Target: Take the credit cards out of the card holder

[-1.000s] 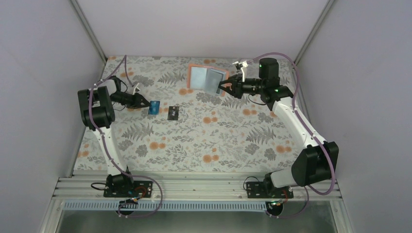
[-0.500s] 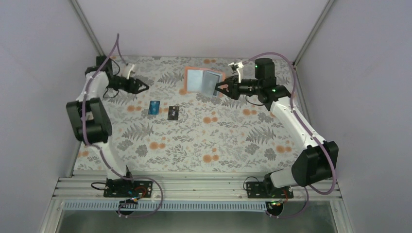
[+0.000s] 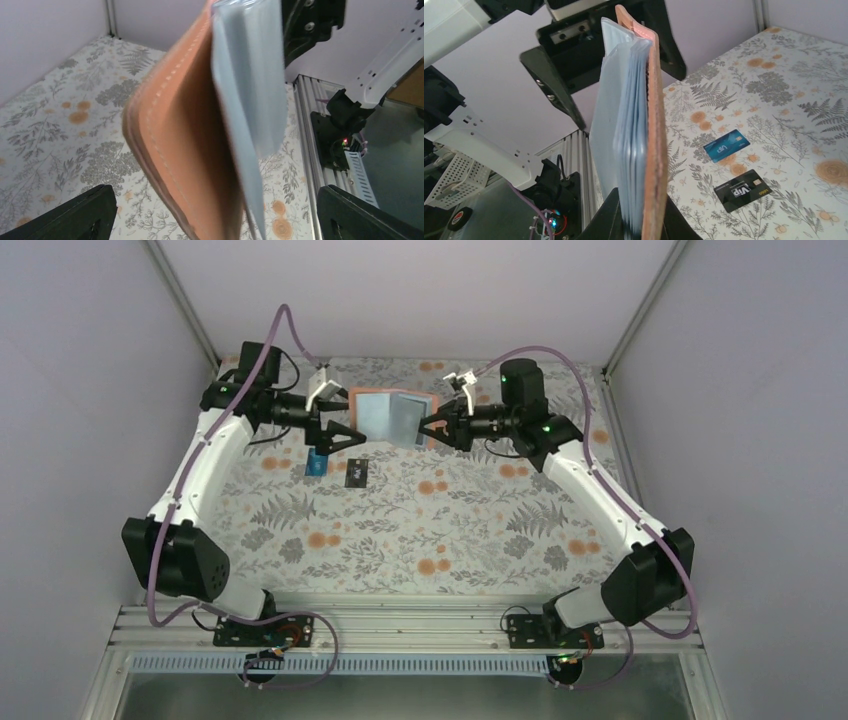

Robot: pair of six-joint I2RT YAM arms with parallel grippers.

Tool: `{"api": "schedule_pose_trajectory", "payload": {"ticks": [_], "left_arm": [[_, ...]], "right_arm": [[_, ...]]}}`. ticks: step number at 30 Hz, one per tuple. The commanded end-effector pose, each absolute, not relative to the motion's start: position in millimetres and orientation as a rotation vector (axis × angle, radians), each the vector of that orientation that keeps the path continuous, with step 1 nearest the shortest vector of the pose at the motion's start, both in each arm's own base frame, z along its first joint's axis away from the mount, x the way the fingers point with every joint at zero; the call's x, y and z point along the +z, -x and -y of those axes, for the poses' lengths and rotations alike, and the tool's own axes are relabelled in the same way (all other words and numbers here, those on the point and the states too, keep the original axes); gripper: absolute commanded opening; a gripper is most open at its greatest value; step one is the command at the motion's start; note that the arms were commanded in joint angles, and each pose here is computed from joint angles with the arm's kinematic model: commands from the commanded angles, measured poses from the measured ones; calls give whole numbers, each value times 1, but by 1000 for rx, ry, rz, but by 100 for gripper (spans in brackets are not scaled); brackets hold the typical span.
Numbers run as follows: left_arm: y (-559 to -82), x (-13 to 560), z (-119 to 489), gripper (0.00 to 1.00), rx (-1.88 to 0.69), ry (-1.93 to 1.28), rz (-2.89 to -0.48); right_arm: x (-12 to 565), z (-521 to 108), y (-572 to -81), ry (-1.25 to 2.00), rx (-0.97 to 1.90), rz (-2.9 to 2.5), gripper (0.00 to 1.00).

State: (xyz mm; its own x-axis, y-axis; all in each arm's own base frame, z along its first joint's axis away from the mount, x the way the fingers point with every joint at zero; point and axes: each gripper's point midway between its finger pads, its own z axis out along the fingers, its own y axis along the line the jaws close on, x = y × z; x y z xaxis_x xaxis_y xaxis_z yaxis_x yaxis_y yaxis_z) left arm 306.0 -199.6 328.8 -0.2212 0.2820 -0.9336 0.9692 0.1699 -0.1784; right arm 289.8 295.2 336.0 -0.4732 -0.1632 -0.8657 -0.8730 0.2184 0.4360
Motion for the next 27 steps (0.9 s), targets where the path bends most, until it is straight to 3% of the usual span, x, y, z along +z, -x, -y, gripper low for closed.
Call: {"api": "schedule_pose_trajectory", "payload": {"ticks": [1, 6, 7, 8, 10, 11, 14, 19, 27], "left_arm": [[-322, 322, 210, 100, -1011, -1208, -1676], [-305, 341, 227, 100, -1180, -1250, -1596], [-300, 345, 230, 90, -1228, -1256, -1584], [-296, 347, 232, 69, -1272, -1266, -1569], [-292, 352, 234, 19, -1324, -1271, -1562], [-293, 350, 234, 6, -1336, -1265, -1578], [-292, 344, 234, 2, -1320, -1260, -1596], [-281, 343, 245, 2, -1207, -1294, -1596], [-267, 369, 251, 2, -1250, -1323, -1513]], "right_arm": [[361, -303, -270, 1054, 1313, -1682, 4], [358, -304, -267, 1073, 1296, -1688, 4], [358, -304, -267, 1077, 1295, -1684, 4], [358, -304, -266, 1081, 1294, -1682, 4], [360, -304, -265, 1090, 1287, -1669, 4], [360, -304, -265, 1094, 1283, -1664, 4], [361, -303, -266, 1092, 1265, -1658, 10], [364, -308, -292, 948, 1188, -1706, 38], [370, -345, -272, 1041, 1262, -1614, 67]]}}
